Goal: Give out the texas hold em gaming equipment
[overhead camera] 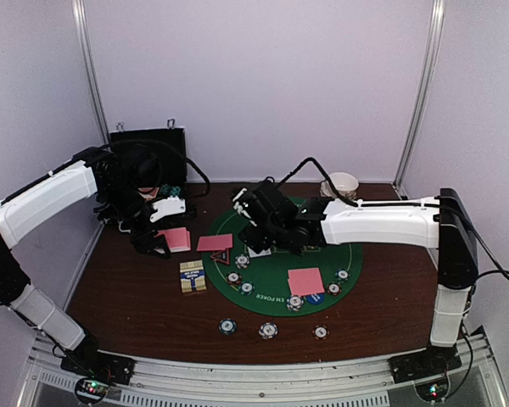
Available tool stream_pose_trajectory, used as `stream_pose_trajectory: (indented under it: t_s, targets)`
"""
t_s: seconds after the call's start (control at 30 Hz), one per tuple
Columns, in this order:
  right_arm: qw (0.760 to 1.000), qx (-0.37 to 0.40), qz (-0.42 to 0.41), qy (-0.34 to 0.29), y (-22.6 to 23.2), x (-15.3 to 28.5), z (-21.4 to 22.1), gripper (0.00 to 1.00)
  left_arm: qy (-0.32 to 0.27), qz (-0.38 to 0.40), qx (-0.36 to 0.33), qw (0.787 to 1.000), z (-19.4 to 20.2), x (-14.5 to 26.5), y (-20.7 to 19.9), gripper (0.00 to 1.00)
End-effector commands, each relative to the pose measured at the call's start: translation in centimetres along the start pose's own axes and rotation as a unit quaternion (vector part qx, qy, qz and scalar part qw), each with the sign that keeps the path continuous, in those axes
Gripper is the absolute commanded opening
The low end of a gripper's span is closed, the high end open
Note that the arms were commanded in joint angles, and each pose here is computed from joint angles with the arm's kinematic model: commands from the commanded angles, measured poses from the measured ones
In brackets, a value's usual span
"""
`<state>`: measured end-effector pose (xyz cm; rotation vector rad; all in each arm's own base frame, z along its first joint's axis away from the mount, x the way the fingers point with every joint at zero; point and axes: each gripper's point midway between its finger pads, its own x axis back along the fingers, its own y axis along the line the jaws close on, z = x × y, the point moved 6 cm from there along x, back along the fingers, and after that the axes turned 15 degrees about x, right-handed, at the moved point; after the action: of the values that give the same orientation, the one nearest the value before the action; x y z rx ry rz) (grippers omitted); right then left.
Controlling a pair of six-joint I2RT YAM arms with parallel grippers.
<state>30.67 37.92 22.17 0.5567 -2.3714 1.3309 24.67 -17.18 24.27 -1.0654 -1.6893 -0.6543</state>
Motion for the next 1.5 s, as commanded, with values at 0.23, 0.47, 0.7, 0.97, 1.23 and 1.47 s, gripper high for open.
stream_pose_trajectory:
  t_s: [0.23, 0.47, 0.7, 0.97, 1.23, 1.47]
  targets:
    - [0.766, -0.433, -0.464, -0.106, -2.5, 4.2, -4.8, 1.00, -0.024, -0.010, -0.010, 1.000, -0.7, 1.1, 0.0, 0.00]
    - [0.644, -0.502, -0.571, -0.083, 0.5, 3.6, -6.8, 0.98, -0.028, -0.009, -0.010, 1.000, -0.8, 1.1, 0.0, 0.00]
    - [0.613, -0.500, -0.610, -0.044, 3.6, 2.8, -7.6, 0.91, -0.032, -0.008, -0.010, 0.999, -0.9, 1.2, 0.0, 0.00]
    - [0.580, -0.502, -0.639, -0.056, 5.4, 2.9, -8.6, 0.91, -0.032, -0.005, -0.010, 0.999, -1.0, 1.1, 0.0, 0.00]
    - [0.561, -0.505, -0.654, -0.053, 7.3, 2.0, -10.0, 0.88, -0.037, -0.003, -0.009, 0.999, -1.2, 1.3, 0.0, 0.00]
    - [0.536, -0.509, -0.671, -0.063, 8.5, 1.2, -12.0, 0.87, -0.038, 0.002, -0.009, 0.999, -1.3, 1.2, -0.1, 0.00]
